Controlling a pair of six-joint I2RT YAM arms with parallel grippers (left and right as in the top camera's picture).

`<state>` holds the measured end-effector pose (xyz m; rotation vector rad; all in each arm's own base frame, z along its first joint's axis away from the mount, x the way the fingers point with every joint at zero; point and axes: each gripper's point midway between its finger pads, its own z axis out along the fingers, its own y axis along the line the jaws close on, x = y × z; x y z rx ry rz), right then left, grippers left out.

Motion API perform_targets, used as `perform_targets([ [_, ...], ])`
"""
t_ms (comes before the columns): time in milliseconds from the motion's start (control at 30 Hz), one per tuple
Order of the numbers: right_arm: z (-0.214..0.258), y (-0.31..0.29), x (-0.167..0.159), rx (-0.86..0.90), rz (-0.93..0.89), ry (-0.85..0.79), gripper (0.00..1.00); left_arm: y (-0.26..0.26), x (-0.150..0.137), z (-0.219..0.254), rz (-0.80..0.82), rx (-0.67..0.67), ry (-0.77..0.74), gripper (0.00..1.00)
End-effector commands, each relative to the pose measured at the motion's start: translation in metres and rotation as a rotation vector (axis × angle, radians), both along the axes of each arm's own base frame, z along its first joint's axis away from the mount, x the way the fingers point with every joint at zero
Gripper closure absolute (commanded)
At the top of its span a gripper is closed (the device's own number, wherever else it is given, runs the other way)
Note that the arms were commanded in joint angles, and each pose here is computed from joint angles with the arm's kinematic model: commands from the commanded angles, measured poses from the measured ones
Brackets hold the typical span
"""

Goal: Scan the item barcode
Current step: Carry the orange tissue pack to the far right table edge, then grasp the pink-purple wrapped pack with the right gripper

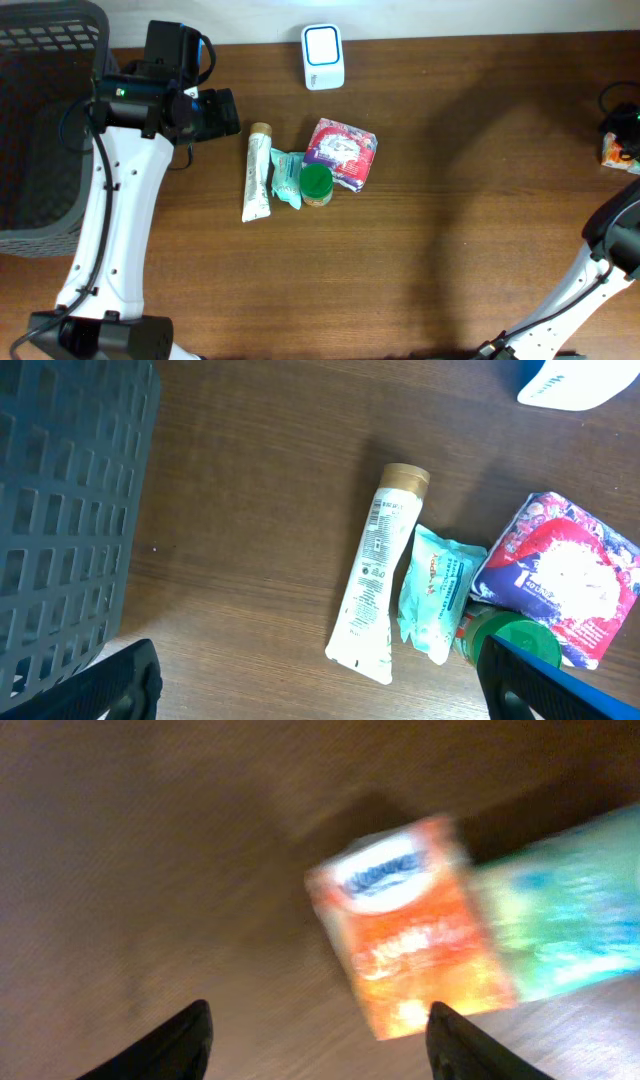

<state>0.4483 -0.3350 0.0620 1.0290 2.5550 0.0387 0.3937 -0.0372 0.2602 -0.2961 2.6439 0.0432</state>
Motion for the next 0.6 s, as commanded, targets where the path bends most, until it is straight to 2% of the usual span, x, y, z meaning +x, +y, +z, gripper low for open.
perform_targets([
  [0, 0.105, 0.08, 0.043, 0.27, 0.221, -0.369, 0.3, 0.0, 0.0, 0.0, -0.003, 0.009, -0.001, 0.01],
  [33, 0.122, 0.122, 0.047, 0.443, 0.304, -0.433, 0.28, 0.0, 0.0, 0.0, -0.003, 0.009, -0.001, 0.01],
  [67, 0.126, 0.147, 0.045, 0.54, 0.33, -0.428, 0.28, 0.0, 0.0, 0.0, -0.003, 0.009, -0.001, 0.01],
  [133, 0.112, 0.2, 0.034, 0.643, 0.363, -0.29, 0.29, 0.0, 0.0, 0.0, -0.003, 0.009, -0.001, 0.01],
  [233, 0.086, 0.271, 0.032, 0.555, 0.563, -0.122, 0.28, 0.0, 0.0, 0.0, -0.003, 0.009, -0.001, 0.01],
  [300, 0.073, 0.307, 0.033, 0.463, 0.646, -0.029, 0.24, 0.0, 0.0, 0.0, -0.003, 0.009, -0.001, 0.01],
  [367, 0.066, 0.347, 0.038, 0.378, 0.744, 0.015, 0.15, 0.0, 0.0, 0.0, -0.003, 0.009, -0.001, 0.01],
  [400, 0.065, 0.366, 0.04, 0.353, 0.786, 0.023, 0.01, 0.0, 0.0, 0.0, -0.003, 0.009, -0.001, 0.01],
  [567, 0.063, 0.46, 0.028, 0.347, 0.944, 0.061, 0.01, 0.0, 0.0, 0.0, -0.003, 0.009, -0.001, 0.01],
])
